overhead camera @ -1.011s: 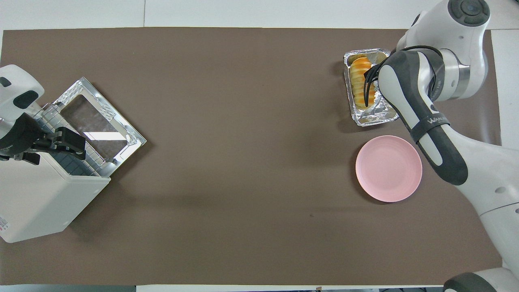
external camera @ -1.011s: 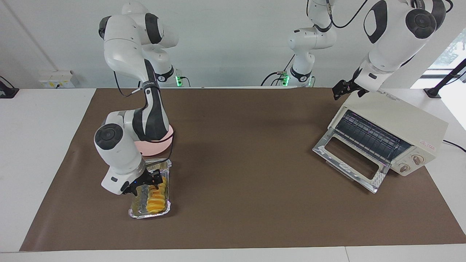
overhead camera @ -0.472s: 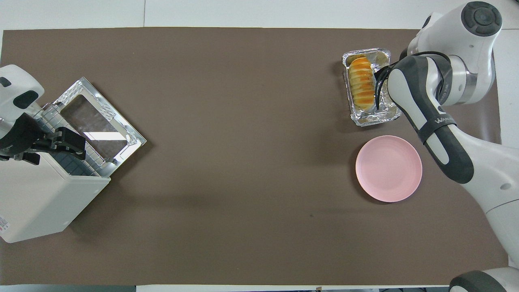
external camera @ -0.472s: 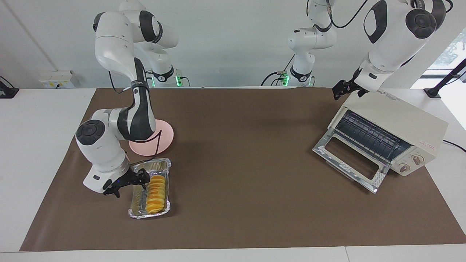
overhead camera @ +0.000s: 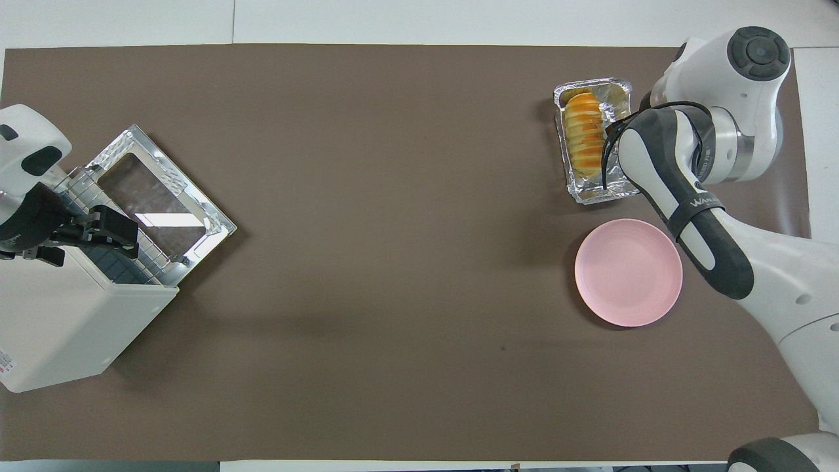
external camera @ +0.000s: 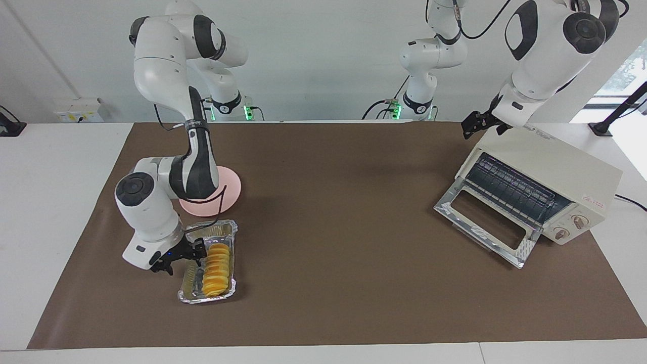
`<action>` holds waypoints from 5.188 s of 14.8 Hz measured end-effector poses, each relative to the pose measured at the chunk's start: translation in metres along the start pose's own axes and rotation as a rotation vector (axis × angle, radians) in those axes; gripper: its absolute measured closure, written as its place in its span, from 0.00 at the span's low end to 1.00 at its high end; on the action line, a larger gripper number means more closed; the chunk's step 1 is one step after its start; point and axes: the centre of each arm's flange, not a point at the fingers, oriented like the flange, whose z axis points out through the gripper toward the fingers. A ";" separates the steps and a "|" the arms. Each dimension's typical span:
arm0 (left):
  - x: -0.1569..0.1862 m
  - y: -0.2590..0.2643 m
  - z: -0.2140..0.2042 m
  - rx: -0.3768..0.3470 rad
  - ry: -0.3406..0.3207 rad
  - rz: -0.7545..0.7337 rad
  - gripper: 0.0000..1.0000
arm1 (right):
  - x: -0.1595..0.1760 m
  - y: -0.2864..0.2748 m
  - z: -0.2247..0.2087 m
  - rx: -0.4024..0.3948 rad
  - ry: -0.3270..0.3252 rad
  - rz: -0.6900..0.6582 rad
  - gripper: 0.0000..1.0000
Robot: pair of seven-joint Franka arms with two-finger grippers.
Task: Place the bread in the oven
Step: 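Lower the bread into the foil tray and open the right gripper, then slide the foil tray toward the table center with the right gripper, then withdraw the right gripper while the left gripper reaches the foil tray, then grasp the foil tray edge with the left gripper, then carry the foil tray into the open toaster oven with the left gripper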
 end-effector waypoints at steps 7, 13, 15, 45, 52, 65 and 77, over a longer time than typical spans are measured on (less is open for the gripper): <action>0.000 0.000 0.000 0.000 0.000 0.000 0.00 | -0.005 -0.003 0.004 -0.002 0.012 0.003 0.98; 0.000 0.000 0.000 0.000 0.000 0.000 0.00 | 0.002 -0.010 -0.036 0.026 -0.054 -0.004 0.98; 0.000 0.000 0.000 0.000 0.000 0.000 0.00 | 0.010 -0.031 -0.075 0.059 -0.081 0.008 0.98; 0.000 0.002 0.000 0.001 0.000 0.005 0.00 | -0.002 -0.385 -0.055 0.186 -0.088 0.411 0.22; -0.003 0.044 -0.012 -0.009 0.087 0.056 0.00 | -0.007 -0.174 -0.153 0.177 -0.043 0.359 0.00; 0.044 0.371 0.185 -0.147 0.181 0.148 0.00 | -0.118 -0.016 -0.277 0.125 -0.145 0.099 0.00; 0.049 0.397 0.227 -0.125 0.168 0.065 0.62 | -0.181 -0.008 -0.308 0.083 -0.197 0.136 0.00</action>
